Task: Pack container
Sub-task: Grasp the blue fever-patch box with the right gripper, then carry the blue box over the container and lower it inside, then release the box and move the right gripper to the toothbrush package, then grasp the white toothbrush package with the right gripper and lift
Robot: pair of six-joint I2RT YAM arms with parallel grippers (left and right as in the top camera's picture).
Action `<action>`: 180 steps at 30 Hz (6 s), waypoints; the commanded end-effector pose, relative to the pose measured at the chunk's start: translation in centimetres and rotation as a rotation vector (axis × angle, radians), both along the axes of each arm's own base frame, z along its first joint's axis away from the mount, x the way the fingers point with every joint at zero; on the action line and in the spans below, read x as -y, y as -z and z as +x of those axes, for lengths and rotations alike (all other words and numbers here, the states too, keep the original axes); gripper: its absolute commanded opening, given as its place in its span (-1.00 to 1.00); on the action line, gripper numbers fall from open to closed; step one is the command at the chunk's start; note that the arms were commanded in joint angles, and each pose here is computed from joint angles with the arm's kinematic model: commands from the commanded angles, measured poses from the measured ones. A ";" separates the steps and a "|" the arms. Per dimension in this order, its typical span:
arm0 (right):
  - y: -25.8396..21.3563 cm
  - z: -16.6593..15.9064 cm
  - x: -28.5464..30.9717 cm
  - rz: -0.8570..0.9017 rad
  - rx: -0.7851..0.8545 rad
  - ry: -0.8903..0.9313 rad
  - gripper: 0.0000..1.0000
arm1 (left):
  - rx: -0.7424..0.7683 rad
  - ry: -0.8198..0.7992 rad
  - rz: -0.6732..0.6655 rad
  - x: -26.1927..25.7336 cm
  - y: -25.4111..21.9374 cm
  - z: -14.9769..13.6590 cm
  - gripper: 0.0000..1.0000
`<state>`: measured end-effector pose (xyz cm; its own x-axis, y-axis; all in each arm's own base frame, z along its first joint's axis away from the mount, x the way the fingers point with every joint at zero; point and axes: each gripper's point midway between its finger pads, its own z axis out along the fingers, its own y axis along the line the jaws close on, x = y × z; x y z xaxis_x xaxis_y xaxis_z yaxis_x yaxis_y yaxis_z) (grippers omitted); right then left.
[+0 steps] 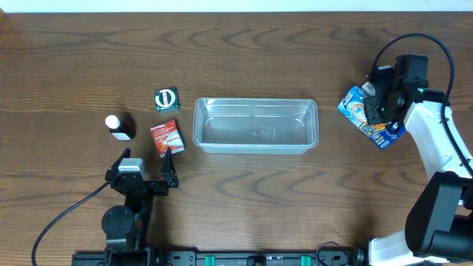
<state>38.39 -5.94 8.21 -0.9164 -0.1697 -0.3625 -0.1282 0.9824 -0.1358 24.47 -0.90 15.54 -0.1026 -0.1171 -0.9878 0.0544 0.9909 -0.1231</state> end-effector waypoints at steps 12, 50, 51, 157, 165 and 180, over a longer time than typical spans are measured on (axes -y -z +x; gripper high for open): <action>-0.9 0.5 0.1 0.006 0.021 0.030 -0.97 | -0.046 0.015 0.006 0.2 1.6 -0.1 0.96; -12.7 -5.7 -25.9 -0.222 0.250 -1.294 -0.97 | -0.046 0.015 0.006 0.2 1.6 -0.1 0.96; -12.1 -6.0 -26.4 -0.204 0.232 -1.312 -0.97 | -0.046 0.015 0.006 0.2 1.6 -0.1 0.96; -11.0 4.5 -9.9 0.034 0.254 -0.303 0.59 | -0.046 0.015 0.006 0.2 1.6 -0.1 0.96; -9.5 6.2 -1.6 -0.042 0.258 -0.203 0.71 | -0.046 0.015 0.006 0.2 1.6 -0.1 0.96; 2.0 6.2 2.6 -0.011 0.010 -0.164 0.40 | -0.046 0.015 0.006 0.2 1.6 -0.1 0.96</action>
<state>44.53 -7.69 7.29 -0.8624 -0.3287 -0.3850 -0.2901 0.9441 -0.1564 24.47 -0.89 15.53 -0.1029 -0.1171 -0.9878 0.0540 0.9909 -0.1231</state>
